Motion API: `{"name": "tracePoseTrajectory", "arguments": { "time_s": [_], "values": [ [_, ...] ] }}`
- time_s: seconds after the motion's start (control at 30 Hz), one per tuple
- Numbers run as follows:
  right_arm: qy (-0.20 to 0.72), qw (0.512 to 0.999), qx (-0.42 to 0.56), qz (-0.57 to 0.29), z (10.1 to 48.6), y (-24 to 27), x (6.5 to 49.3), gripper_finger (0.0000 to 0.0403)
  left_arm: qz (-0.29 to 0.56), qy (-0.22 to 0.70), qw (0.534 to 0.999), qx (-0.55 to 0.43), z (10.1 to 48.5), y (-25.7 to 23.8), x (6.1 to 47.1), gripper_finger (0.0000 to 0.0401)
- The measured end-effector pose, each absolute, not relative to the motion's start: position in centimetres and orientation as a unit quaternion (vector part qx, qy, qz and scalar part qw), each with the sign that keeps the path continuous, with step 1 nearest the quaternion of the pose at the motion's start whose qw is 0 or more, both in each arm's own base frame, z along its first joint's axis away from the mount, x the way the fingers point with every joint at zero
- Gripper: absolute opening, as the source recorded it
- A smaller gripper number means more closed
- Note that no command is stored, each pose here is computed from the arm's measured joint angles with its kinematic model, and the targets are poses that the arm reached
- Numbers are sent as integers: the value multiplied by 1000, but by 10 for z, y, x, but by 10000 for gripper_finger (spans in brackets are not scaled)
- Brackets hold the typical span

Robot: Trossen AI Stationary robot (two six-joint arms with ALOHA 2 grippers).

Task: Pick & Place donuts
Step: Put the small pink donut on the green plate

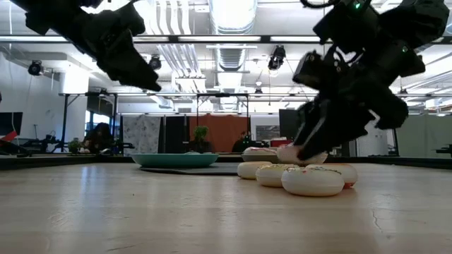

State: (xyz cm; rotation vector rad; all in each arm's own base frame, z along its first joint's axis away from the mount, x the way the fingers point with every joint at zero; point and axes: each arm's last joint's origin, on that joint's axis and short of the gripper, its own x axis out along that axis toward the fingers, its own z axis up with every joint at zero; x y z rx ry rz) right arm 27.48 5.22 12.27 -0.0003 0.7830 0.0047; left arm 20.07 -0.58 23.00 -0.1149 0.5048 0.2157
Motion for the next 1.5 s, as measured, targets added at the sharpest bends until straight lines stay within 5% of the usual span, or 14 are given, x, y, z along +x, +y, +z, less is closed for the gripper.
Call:
{"name": "tracePoseTrajectory", "arguments": {
  "time_s": [0.7, 1.5],
  "values": [
    [310, 947, -80, -20, 202, -13, 354, 205, 140, 288, 941, -109, 177, -19, 177, 271],
    [407, 911, -4, -72, 166, -112, 457, 205, 144, 246, 953, -105, 175, -60, 160, 271]
  ]
}}
